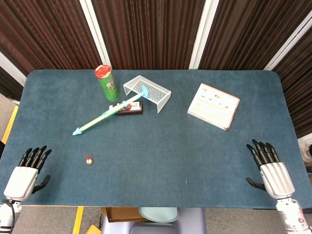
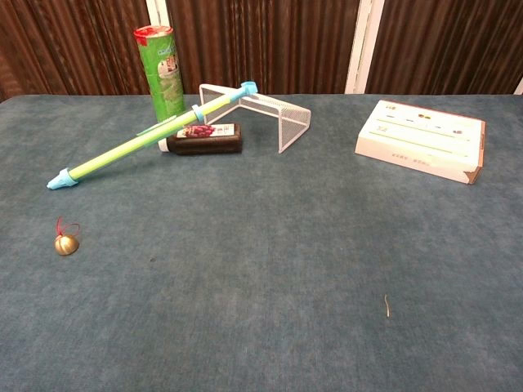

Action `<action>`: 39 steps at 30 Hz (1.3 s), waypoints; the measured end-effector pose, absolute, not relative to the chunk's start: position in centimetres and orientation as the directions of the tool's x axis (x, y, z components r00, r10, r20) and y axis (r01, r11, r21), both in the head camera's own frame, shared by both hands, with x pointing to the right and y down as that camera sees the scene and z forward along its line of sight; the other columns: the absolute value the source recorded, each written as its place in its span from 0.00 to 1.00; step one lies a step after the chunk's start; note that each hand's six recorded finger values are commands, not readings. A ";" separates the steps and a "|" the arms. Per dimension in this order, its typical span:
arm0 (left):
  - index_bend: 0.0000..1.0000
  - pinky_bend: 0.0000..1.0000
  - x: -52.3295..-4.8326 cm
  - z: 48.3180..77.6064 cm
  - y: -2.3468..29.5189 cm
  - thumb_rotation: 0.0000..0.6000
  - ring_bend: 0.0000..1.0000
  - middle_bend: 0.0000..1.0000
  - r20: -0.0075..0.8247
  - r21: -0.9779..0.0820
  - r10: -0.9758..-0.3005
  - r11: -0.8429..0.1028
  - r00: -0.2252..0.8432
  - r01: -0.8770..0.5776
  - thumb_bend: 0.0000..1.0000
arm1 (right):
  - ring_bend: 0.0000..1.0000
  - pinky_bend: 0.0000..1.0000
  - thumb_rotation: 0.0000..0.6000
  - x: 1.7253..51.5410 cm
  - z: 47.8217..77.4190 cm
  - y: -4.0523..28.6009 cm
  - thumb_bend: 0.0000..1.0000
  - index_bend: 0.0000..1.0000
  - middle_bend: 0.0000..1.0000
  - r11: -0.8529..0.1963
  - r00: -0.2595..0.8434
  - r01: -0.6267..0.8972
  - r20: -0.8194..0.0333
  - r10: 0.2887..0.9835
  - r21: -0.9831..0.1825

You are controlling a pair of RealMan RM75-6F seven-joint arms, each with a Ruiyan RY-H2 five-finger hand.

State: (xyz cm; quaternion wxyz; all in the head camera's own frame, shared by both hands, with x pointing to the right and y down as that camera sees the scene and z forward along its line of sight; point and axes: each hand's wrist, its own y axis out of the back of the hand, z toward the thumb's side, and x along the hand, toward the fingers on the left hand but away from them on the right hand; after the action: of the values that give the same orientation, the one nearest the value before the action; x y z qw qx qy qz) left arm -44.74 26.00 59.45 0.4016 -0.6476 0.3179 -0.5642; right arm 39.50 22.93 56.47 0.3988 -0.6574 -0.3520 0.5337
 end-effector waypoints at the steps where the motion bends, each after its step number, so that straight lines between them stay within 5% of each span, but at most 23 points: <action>1: 0.00 0.00 -44.7 59.4 26.0 1.00 0.00 0.00 0.475 -0.879 -0.865 -0.475 0.161 0.042 0.37 | 0.00 0.00 1.00 39.5 56.5 22.9 0.18 0.00 0.00 -0.435 0.183 0.037 -0.421 0.888 -0.900; 5: 0.00 0.04 -44.6 59.5 26.1 1.00 0.00 0.00 0.477 -0.878 -0.864 -0.477 0.158 0.044 0.37 | 0.00 0.00 1.00 39.3 56.5 23.1 0.18 0.00 0.00 -0.440 0.191 0.040 -0.425 0.885 -0.897; 7: 0.01 0.25 -44.0 59.6 26.2 1.00 0.06 0.06 0.471 -0.880 -0.865 -0.473 0.171 0.032 0.37 | 0.00 0.00 1.00 39.1 56.4 23.2 0.18 0.00 0.00 -0.442 0.203 0.043 -0.426 0.882 -0.896; 10: 0.11 0.66 -42.4 59.9 26.1 1.00 0.37 0.37 0.436 -0.891 -0.874 -0.453 0.213 -0.037 0.37 | 0.00 0.00 1.00 38.9 56.3 23.4 0.18 0.00 0.00 -0.440 0.208 0.051 -0.421 0.883 -0.897; 12: 0.24 0.92 -41.1 60.5 26.0 1.00 0.69 0.70 0.400 -0.896 -0.884 -0.433 0.241 -0.102 0.39 | 0.00 0.00 1.00 38.9 56.4 23.4 0.18 0.00 0.00 -0.444 0.211 0.048 -0.425 0.880 -0.895; 13: 0.28 0.97 -40.8 60.8 25.9 1.00 0.77 0.79 0.393 -0.895 -0.885 -0.431 0.248 -0.119 0.39 | 0.00 0.00 1.00 38.9 56.5 23.4 0.18 0.00 0.00 -0.449 0.213 0.045 -0.430 0.877 -0.892; 15: 0.37 1.00 -39.6 62.0 25.4 1.00 0.88 0.91 0.388 -0.879 -0.881 -0.442 0.271 -0.179 0.40 | 0.00 0.00 1.00 38.7 56.8 23.4 0.18 0.00 0.00 -0.458 0.217 0.039 -0.440 0.872 -0.888; 19: 0.48 1.00 -37.9 65.1 24.4 1.00 0.96 0.98 0.422 -0.831 -0.861 -0.493 0.284 -0.258 0.41 | 0.00 0.00 1.00 38.5 57.4 23.5 0.18 0.00 0.00 -0.470 0.217 0.025 -0.454 0.864 -0.882; 27: 0.47 1.00 -36.4 69.4 22.4 1.00 0.97 1.00 0.440 -0.860 -0.864 -0.484 0.245 -0.164 0.41 | 0.00 0.00 1.00 38.5 58.2 23.3 0.18 0.00 0.00 -0.482 0.201 0.012 -0.470 0.859 -0.876; 39: 0.47 1.00 -36.2 71.5 21.9 1.00 0.98 1.00 0.454 -0.874 -0.863 -0.480 0.221 -0.078 0.42 | 0.00 0.00 1.00 38.6 58.2 23.1 0.18 0.00 0.00 -0.478 0.193 0.016 -0.466 0.863 -0.878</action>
State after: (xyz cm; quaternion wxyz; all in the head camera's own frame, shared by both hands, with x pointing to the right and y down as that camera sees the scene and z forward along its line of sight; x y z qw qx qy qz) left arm -36.23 21.87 71.53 0.3767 -0.6847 0.3435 -0.5208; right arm 38.59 23.10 58.21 0.3902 -0.6664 -0.3297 0.5431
